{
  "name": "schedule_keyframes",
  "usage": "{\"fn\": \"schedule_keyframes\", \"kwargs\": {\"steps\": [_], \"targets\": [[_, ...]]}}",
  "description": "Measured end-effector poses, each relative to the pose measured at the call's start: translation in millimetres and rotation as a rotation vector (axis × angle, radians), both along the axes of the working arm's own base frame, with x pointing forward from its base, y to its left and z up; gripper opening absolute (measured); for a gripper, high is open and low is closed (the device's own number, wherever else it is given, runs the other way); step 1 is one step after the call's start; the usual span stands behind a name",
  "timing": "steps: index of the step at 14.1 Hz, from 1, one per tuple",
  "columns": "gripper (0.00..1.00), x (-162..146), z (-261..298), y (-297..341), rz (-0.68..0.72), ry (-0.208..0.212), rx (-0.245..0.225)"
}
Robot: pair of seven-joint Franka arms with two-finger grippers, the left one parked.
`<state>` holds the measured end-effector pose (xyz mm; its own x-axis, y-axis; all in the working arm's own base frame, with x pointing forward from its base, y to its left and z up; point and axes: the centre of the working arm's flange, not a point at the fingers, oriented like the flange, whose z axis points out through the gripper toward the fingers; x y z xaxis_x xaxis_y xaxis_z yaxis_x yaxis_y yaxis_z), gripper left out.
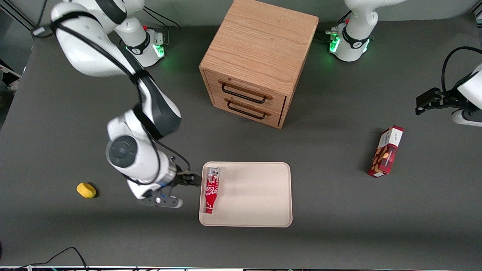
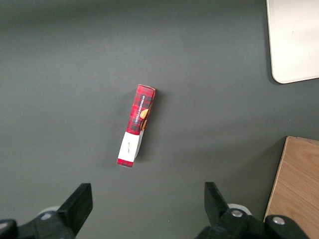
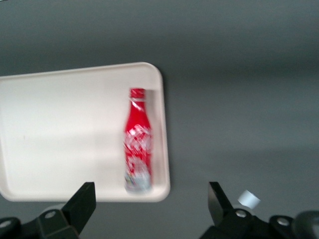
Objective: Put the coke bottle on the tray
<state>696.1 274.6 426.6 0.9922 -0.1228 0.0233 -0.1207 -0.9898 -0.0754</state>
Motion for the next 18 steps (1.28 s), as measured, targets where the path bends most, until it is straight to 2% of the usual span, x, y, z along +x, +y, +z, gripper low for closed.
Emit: {"fn": "schedule_keyframes", "kwargs": {"steps": [4, 6, 8, 10, 12, 18], "targets": [[1.00, -52.8, 130.5, -62.9, -0.061, 0.061, -0.105], [1.00, -84.7, 180.3, -97.9, -0.108, 0.110, -0.127], [1.00, -110.8, 220.0, -147.6, -0.133, 0.152, -0.094], [1.00, -130.7, 243.9, -206.9, -0.136, 0.150, -0.066], [1.00, -148.7, 242.1, -244.3, -0.156, 0.162, -0.055], [1.00, -184.7, 209.6, -238.9, -0.141, 0.147, -0.046]]}}
